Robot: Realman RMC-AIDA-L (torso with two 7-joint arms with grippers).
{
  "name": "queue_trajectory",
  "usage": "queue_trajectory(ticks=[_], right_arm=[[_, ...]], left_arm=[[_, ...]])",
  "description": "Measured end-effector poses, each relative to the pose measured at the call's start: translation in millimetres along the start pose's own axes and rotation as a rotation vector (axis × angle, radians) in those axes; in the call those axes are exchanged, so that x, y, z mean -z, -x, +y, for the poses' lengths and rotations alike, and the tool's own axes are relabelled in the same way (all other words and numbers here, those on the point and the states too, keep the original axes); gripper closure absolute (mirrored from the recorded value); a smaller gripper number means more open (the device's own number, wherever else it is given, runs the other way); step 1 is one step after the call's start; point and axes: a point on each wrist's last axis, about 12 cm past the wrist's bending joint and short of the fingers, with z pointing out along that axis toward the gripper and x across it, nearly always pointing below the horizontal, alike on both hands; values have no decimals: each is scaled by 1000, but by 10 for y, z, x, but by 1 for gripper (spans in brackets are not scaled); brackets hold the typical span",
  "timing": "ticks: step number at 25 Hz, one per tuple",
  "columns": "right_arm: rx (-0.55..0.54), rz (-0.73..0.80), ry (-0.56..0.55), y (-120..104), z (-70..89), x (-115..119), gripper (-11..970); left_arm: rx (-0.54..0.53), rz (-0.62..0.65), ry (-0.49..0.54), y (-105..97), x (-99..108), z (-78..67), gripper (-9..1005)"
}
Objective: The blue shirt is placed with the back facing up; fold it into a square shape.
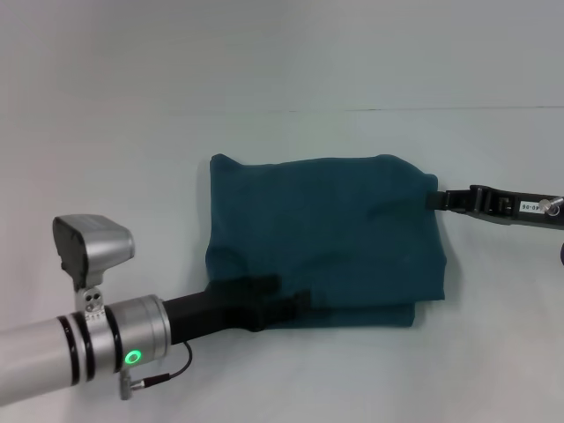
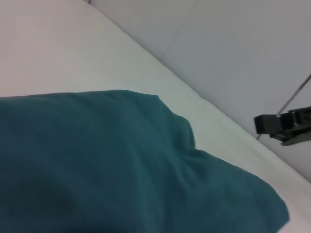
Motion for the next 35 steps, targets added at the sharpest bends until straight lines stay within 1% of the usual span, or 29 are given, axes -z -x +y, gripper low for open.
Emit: queue_trajectory(ticks=[4,7,9,10,11,12,16,18,24,31,35], right_arm=[[0,0,-1,1,-2,3,896],[-1,1,2,-2,3,0,893],[-1,0,4,-3,5,-1,891],[0,0,5,-4,7,-3,890],[0,0,6,-5,9,-5,889],[0,0,7,-6,9,-7,889],[0,0,7,-8,10,-9,885],[-1,-1,6,-7,8,-8,883],[-2,-3,1,1,0,1,877],[2,-5,1,17,3,2,870],[3,-5,1,24,3,5,866]], left_arm=[[-13,-9,-38,23,121,-2,261],[-41,-73,-112,104,274,-49,261],[-54,-118,-131,157,347,-58,261],[-55,-144,-119,184,374,-40,262],[-49,-171,-75,211,386,11,262],[-49,-171,-75,211,386,11,262],[-26,-157,17,181,329,104,263],[-20,-143,42,157,313,128,263],[-12,-118,58,89,329,144,261],[-29,-47,54,-5,354,143,259],[-20,-34,72,-15,418,178,258]])
